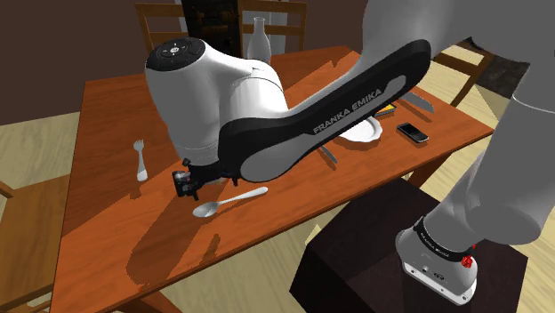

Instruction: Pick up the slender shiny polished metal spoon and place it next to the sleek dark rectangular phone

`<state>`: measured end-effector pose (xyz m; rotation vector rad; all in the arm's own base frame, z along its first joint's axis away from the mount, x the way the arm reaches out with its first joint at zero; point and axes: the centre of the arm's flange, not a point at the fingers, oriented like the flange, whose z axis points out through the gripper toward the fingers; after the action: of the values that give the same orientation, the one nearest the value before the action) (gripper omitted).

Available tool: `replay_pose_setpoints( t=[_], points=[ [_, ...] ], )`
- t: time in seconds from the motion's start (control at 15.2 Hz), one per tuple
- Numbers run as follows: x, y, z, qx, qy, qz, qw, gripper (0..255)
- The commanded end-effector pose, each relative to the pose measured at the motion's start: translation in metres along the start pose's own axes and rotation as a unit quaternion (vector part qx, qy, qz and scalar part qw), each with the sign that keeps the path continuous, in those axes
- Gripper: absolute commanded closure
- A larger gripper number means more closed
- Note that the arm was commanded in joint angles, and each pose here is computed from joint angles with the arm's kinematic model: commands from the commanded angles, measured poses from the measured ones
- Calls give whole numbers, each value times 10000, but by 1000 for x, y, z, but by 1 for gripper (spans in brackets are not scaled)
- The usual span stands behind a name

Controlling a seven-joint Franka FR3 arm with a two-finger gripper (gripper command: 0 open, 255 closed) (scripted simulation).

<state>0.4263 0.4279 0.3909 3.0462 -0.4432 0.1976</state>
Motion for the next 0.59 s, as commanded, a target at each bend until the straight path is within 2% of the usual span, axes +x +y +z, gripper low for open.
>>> replay_pose_setpoints(
  t=[0.0,0.13,0.53],
  points=[
    [2,-23,13,-7,63,79,9999,0],
    [4,-40,18,-10,100,128,9999,0],
    [5,-40,50,-10,100,128,9999,0]
  ],
)
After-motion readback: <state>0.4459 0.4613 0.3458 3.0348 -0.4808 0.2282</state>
